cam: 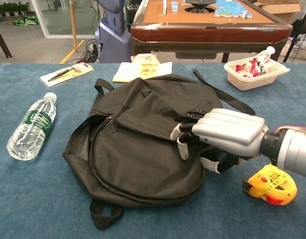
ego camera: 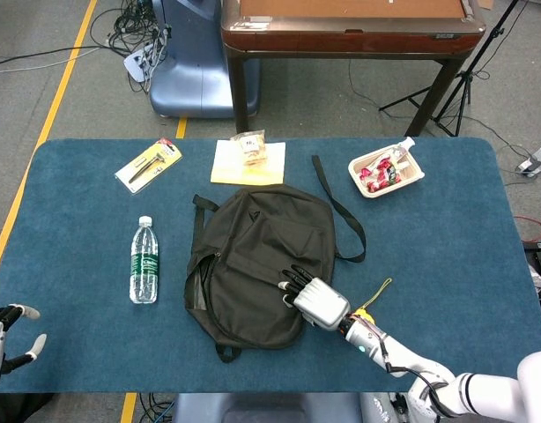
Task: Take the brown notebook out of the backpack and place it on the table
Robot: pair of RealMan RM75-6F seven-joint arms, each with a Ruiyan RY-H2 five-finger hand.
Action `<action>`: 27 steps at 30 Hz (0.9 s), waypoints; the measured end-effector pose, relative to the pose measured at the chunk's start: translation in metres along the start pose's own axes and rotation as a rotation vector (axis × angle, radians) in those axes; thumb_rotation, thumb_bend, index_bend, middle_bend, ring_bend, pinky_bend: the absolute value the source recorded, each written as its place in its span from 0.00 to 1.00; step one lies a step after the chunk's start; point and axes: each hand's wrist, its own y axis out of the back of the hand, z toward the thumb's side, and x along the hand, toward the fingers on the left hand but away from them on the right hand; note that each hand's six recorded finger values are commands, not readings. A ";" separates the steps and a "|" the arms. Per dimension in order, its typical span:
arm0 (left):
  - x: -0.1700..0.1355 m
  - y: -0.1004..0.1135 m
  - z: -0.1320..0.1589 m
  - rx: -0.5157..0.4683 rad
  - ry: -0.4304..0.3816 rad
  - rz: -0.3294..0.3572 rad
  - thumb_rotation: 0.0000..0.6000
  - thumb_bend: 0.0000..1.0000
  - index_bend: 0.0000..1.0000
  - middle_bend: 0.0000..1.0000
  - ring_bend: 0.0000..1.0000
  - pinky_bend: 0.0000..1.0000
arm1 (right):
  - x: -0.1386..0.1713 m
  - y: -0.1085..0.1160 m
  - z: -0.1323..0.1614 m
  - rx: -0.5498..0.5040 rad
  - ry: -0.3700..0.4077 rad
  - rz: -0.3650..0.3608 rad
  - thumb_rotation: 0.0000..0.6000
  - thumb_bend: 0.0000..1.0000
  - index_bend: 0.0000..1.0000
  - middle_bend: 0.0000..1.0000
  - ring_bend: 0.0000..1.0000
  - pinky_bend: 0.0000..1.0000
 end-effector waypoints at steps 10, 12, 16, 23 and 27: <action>0.013 0.001 0.008 -0.003 -0.056 0.002 1.00 0.26 0.42 0.39 0.32 0.26 | 0.001 0.015 -0.004 -0.079 -0.026 -0.047 1.00 0.54 0.68 0.35 0.10 0.08; 0.020 0.004 0.015 -0.006 -0.096 0.006 1.00 0.26 0.42 0.39 0.32 0.26 | 0.001 0.022 -0.007 -0.132 -0.050 -0.079 1.00 0.54 0.69 0.35 0.11 0.08; 0.036 0.011 0.033 -0.017 -0.200 0.016 1.00 0.26 0.43 0.40 0.35 0.28 | -0.001 0.037 -0.015 -0.216 -0.107 -0.161 1.00 0.55 0.69 0.35 0.12 0.08; 0.057 0.016 0.080 -0.083 -0.437 -0.016 1.00 0.26 0.49 0.56 0.50 0.51 | -0.005 0.057 -0.031 -0.394 -0.242 -0.311 1.00 0.57 0.69 0.35 0.12 0.08; 0.063 0.013 0.118 -0.125 -0.627 -0.045 1.00 0.26 0.52 0.61 0.54 0.56 | -0.008 0.061 -0.035 -0.462 -0.294 -0.352 1.00 0.57 0.69 0.35 0.12 0.08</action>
